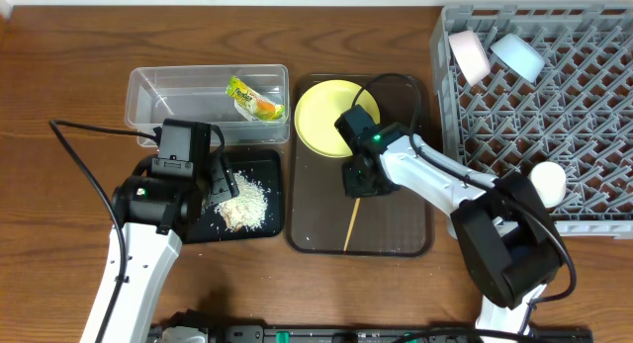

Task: Sort waste into correct bins and load items into the dishwasher rack
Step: 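Return right gripper to the brown tray and grasp the second chopstick, then carry the second chopstick into the rack and release it, then reach right gripper to the yellow plate and grasp its edge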

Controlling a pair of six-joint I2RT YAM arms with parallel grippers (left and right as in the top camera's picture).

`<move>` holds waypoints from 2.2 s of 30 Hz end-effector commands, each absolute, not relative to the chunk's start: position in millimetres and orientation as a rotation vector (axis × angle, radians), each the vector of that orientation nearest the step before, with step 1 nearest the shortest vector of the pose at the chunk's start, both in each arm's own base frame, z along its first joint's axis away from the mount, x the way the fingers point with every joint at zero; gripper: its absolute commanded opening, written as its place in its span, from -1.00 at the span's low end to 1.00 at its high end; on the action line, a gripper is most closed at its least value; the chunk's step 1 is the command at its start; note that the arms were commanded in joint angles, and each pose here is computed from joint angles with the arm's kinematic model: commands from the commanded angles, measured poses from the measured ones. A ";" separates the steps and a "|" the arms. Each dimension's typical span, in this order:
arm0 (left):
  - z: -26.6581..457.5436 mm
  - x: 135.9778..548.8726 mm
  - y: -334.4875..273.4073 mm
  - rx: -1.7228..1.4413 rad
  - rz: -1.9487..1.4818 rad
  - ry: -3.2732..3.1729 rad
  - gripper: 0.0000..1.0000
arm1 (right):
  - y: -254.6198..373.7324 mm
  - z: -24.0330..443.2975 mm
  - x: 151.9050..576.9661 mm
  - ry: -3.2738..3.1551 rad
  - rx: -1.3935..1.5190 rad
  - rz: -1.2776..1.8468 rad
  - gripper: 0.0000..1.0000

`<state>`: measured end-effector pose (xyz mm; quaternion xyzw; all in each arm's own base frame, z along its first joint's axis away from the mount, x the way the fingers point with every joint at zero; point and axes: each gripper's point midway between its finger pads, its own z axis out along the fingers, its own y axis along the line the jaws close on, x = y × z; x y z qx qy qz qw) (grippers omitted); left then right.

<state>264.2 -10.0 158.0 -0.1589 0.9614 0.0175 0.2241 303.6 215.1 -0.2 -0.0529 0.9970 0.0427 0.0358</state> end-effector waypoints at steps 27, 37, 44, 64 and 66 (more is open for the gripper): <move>160.0 265.7 -8.0 -0.454 0.054 2.646 0.56 | 12.1 173.9 368.5 2.609 0.046 0.025 -0.98; 160.0 265.6 -8.0 -0.454 0.054 2.647 0.56 | 11.7 136.7 389.7 2.659 -0.103 0.099 -0.98; 160.0 265.6 -8.0 -0.454 0.054 2.647 0.56 | 21.5 129.2 401.0 2.642 -0.127 0.148 -0.11; 159.0 265.8 -8.0 -0.454 0.055 2.650 0.56 | 157.1 138.3 442.6 2.459 -0.129 0.245 0.18; 158.9 265.7 -8.0 -0.454 0.056 2.651 0.56 | 168.6 120.0 444.8 2.486 -0.104 0.265 0.16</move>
